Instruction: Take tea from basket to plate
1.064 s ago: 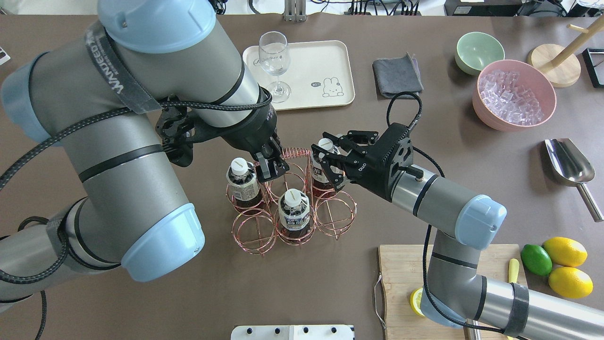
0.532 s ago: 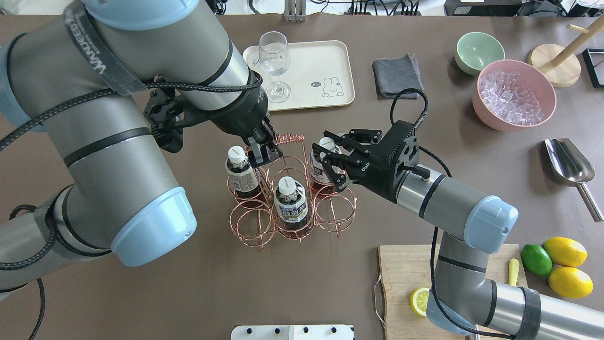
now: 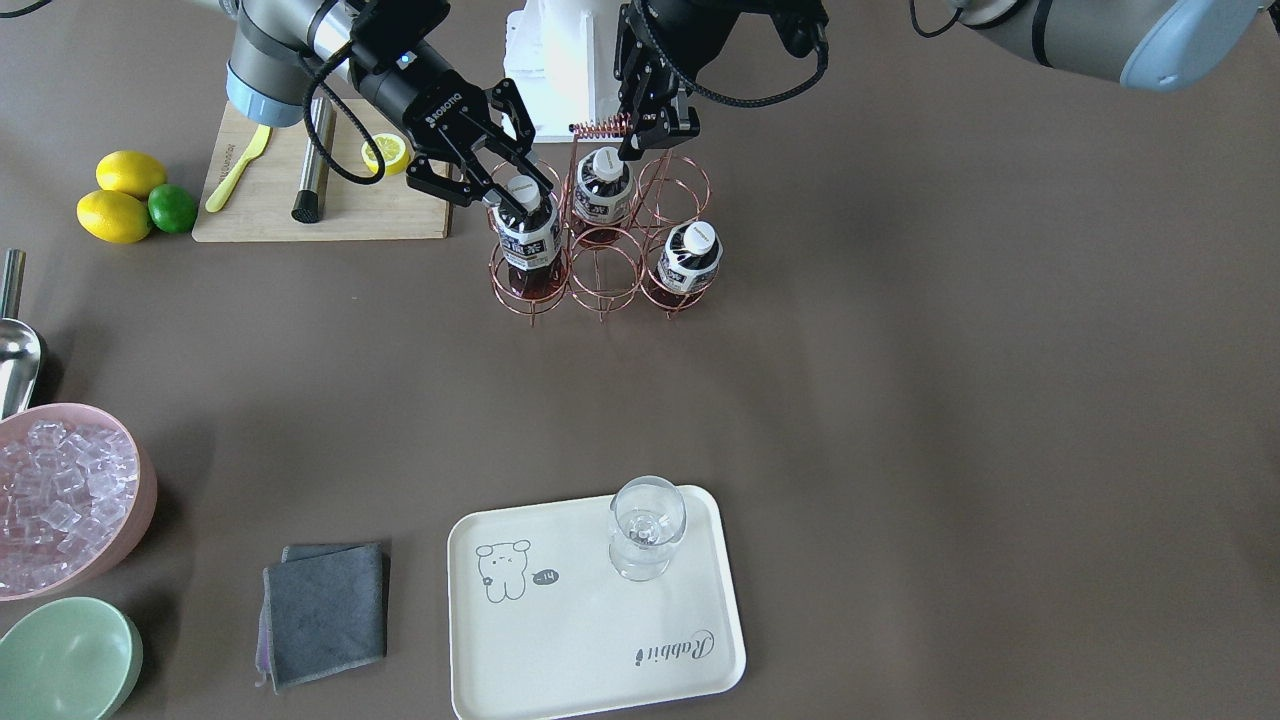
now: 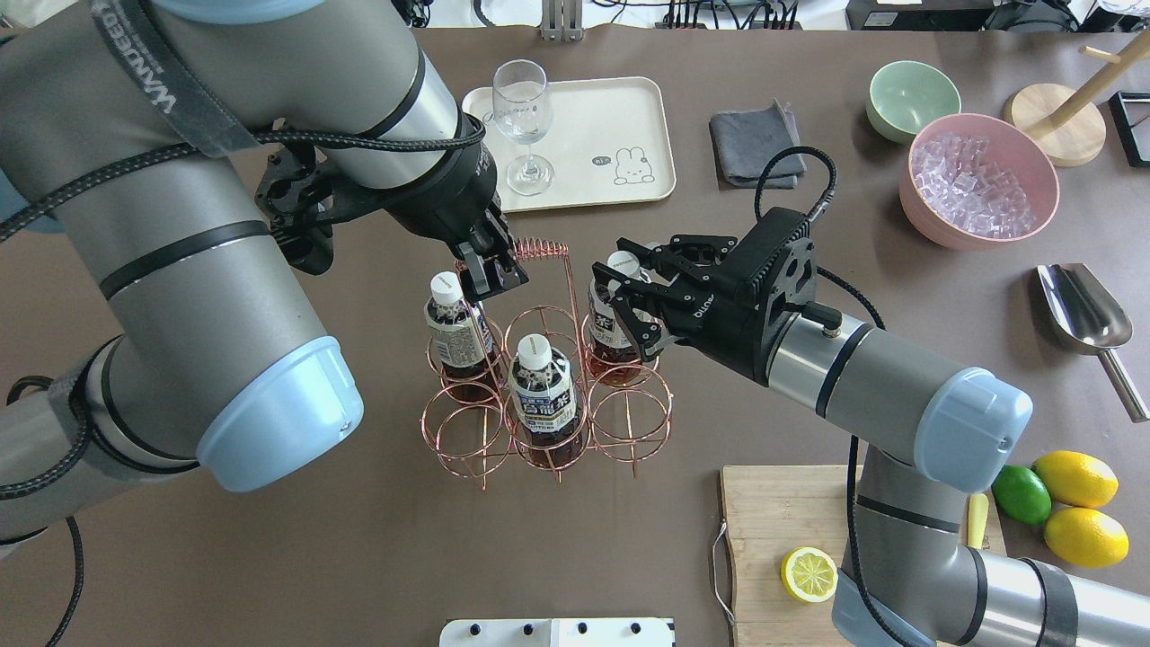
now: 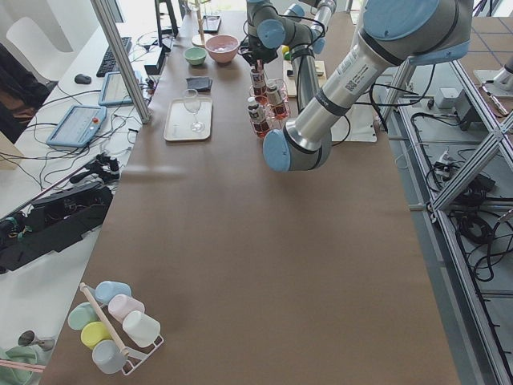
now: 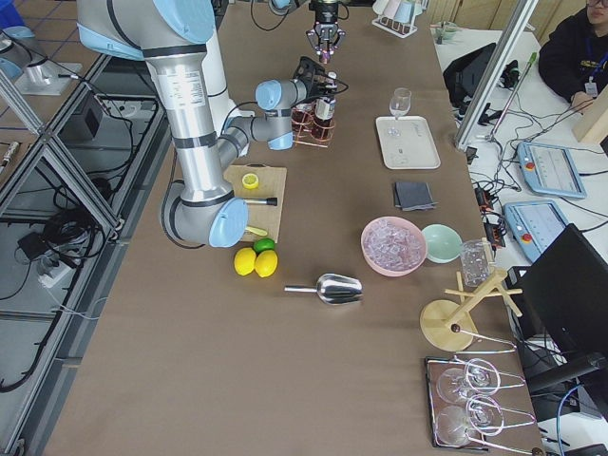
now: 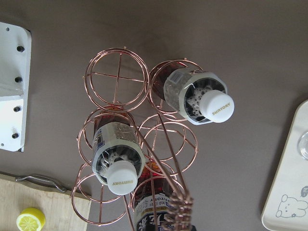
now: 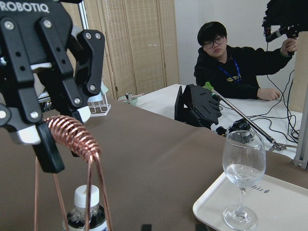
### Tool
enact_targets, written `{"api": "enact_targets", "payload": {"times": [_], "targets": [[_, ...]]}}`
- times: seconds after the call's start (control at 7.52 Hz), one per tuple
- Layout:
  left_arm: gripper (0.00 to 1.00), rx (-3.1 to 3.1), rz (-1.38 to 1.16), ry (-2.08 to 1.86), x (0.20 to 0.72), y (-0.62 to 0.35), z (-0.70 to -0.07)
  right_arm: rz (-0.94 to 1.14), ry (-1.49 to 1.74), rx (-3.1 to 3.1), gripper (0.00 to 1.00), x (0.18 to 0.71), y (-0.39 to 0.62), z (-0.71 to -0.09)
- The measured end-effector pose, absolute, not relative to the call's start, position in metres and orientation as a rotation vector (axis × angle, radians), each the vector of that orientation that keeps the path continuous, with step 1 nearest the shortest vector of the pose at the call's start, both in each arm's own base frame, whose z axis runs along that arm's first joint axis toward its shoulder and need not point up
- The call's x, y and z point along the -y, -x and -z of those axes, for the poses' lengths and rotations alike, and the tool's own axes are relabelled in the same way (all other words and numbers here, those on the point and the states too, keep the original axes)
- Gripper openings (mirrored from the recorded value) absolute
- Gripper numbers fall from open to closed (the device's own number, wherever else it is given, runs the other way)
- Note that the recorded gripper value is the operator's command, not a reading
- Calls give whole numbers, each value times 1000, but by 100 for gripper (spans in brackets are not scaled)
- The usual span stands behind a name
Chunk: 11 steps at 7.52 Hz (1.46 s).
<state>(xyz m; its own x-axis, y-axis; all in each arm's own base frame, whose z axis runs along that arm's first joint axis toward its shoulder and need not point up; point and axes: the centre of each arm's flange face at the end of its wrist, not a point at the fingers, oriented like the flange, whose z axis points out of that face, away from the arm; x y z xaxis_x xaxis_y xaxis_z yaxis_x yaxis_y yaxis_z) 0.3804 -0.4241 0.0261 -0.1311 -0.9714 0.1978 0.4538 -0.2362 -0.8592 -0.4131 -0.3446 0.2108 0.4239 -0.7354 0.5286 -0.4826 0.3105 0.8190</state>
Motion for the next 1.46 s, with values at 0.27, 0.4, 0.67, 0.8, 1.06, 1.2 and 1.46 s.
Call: {"api": "enact_targets", "payload": {"times": [0.27,0.4,0.67,0.8,1.06,1.2,1.46], "targets": [[0,-781,1624,951,425,-378,-26,230,-1329,1219,0,343,407,-205],[0,-782,1624,950,425,-378,-26,230,-1328,1215,0,344,401,-199],[0,-780,1626,950,426,-378,-27,227,-1306,1192,0,344,377,-176],[0,-779,1626,950,426,-378,-27,232,-1293,1186,0,348,361,-166],[0,-777,1629,948,427,-378,-29,269,-1254,1173,0,378,322,-158],[0,-776,1629,943,428,-378,-31,277,-1244,1161,0,395,301,-158],[0,-782,1657,923,441,-362,-34,271,-1241,1132,0,418,273,-160]]}}
